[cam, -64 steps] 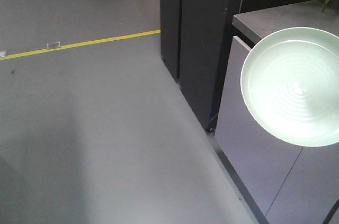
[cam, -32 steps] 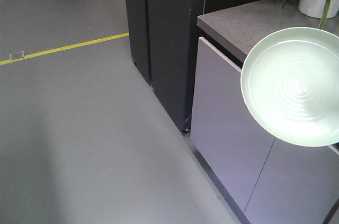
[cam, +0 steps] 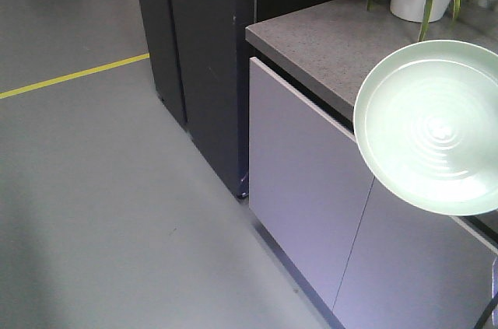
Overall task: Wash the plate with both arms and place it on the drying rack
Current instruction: 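Approach the stainless steel sink carrying the plate in the right gripper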
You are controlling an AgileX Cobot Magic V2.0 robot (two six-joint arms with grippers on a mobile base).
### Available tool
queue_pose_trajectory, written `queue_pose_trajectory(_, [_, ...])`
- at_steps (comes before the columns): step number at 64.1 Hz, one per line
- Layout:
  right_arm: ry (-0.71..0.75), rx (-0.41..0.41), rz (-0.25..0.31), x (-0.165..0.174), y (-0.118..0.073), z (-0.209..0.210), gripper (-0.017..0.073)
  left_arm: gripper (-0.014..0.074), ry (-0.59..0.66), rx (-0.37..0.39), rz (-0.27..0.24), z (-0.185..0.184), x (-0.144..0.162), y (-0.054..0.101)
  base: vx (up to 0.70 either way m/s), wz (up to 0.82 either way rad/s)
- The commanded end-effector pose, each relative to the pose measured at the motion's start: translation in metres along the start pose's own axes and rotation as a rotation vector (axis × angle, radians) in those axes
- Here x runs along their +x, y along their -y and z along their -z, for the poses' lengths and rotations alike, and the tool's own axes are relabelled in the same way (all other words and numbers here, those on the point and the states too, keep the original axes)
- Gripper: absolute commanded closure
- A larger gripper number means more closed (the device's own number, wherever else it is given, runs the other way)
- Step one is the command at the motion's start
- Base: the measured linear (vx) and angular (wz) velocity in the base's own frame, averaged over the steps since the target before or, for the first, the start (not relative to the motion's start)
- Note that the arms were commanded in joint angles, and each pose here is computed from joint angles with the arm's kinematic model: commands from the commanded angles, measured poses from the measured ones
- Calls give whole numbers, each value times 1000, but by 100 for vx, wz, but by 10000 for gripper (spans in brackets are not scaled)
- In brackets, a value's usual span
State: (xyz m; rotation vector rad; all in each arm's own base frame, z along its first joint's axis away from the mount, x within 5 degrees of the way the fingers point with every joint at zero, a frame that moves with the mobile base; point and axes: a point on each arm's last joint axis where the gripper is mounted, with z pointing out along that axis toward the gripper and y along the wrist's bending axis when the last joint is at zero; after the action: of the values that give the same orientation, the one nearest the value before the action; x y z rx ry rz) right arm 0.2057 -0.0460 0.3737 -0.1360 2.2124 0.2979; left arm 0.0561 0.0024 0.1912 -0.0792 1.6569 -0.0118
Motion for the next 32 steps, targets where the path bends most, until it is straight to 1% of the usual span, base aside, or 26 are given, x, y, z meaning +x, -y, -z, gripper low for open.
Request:
queue_pose_trajectory(1, [87,10,2,-11,-4,10,566,600,62,14,4,0,1,1,5,-18])
queue_pose_trajectory(32, [87,10,2,-11,-4,10,566,600,62,14,4,0,1,1,4,-16])
